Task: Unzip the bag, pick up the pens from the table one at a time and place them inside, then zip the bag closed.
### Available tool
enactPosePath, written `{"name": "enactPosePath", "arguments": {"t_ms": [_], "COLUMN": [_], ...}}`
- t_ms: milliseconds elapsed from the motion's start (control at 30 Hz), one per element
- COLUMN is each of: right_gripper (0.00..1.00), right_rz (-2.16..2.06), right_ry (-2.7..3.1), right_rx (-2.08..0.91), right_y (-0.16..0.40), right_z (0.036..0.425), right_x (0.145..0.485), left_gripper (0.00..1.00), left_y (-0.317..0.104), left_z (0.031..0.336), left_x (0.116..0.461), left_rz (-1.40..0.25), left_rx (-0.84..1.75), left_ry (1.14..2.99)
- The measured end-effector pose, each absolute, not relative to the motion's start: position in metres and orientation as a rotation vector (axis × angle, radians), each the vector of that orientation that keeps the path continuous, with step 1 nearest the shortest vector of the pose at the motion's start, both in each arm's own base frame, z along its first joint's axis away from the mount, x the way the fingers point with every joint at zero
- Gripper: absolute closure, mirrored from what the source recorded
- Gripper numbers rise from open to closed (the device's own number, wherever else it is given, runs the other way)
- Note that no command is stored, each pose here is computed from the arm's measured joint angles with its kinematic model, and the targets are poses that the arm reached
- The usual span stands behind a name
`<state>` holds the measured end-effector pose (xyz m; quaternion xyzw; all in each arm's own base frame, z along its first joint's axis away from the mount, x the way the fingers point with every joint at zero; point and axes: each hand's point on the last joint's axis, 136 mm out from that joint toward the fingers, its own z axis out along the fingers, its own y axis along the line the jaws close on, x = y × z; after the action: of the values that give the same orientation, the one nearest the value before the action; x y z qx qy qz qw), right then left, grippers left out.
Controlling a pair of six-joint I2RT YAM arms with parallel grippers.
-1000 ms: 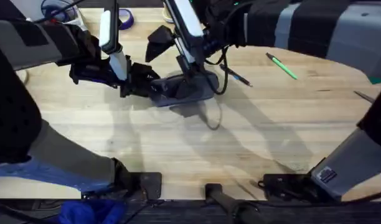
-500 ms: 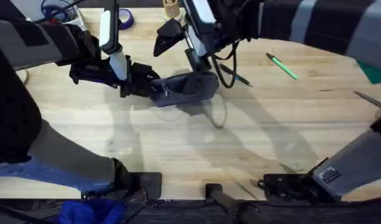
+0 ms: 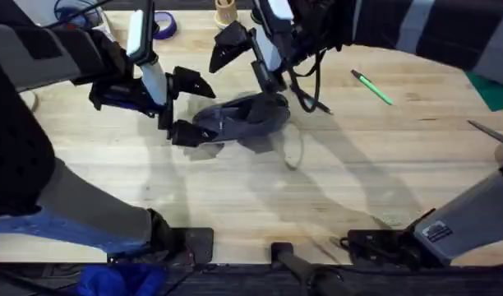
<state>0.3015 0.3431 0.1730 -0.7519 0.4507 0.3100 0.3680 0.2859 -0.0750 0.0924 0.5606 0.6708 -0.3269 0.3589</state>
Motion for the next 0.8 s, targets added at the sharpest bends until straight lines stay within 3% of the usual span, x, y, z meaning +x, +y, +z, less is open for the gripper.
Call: {"name": "enactPosePath", "arguments": {"t_ms": [400, 800], "right_gripper": [0.006, 0.005], "right_rz": [0.79, 0.753], "right_ry": [1.22, 1.25], "right_rx": [-1.891, -1.831], "right_y": [0.33, 0.315], "right_z": [0.173, 0.193], "right_x": [0.315, 0.325], "left_gripper": [0.004, 0.006], "left_y": [-0.074, -0.078], "left_z": [0.138, 0.171], "left_x": [0.289, 0.263], "left_rz": [-0.934, -1.126], "left_rx": [1.415, 1.363], "left_ry": [1.776, 1.898]}}
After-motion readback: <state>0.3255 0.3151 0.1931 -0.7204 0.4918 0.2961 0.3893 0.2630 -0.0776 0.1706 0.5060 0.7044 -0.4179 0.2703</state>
